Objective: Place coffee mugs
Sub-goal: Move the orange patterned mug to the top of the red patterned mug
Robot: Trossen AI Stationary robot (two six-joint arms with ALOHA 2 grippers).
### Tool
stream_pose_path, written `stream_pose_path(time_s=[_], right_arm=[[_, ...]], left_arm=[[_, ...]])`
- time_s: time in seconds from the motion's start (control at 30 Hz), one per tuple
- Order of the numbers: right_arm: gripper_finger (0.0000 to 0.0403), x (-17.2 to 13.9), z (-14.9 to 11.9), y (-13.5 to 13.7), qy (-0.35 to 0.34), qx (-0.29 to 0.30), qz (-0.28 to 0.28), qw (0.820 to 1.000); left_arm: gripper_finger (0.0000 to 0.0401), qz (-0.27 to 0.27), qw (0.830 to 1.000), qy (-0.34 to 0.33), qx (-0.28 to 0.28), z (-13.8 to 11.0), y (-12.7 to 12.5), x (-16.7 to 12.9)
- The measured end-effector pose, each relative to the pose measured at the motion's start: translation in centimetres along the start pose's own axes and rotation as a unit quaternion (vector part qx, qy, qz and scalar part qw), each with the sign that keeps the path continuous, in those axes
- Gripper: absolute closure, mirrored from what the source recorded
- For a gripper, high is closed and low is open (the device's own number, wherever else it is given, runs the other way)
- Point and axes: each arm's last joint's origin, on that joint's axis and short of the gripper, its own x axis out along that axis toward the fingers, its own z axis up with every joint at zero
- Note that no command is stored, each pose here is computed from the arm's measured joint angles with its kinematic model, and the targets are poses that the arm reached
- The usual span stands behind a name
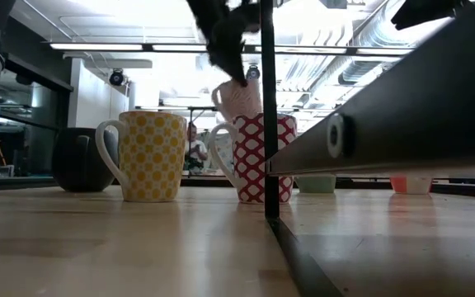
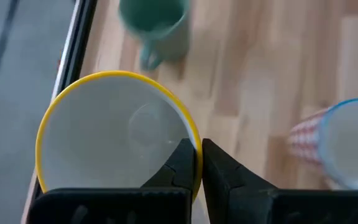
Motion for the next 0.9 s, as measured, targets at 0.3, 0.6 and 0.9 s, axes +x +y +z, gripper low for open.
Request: stream_pose_path(time_s=[0.3, 0.6, 0.9], right_arm=[[0.0331, 0.0, 0.0, 0.1, 0.000, 0.005, 0.003, 1.000], [0.0331, 0.0, 0.1, 0.2, -0.001, 0.008, 0.006, 1.000], [0.0331, 0.0, 0.1, 0.2, -0.001, 0.010, 0.007, 1.000]], left_arm=[[0.0400, -0.019, 0.998, -0.033, 0.058, 1.3, -5.6, -1.4], [0.0400, -0.035, 0.995, -0.041, 0.085, 1.4, -8.7, -1.7], [0.0400, -0.062, 0.987, -0.111, 0.094, 2.6, -10.4, -2.3]])
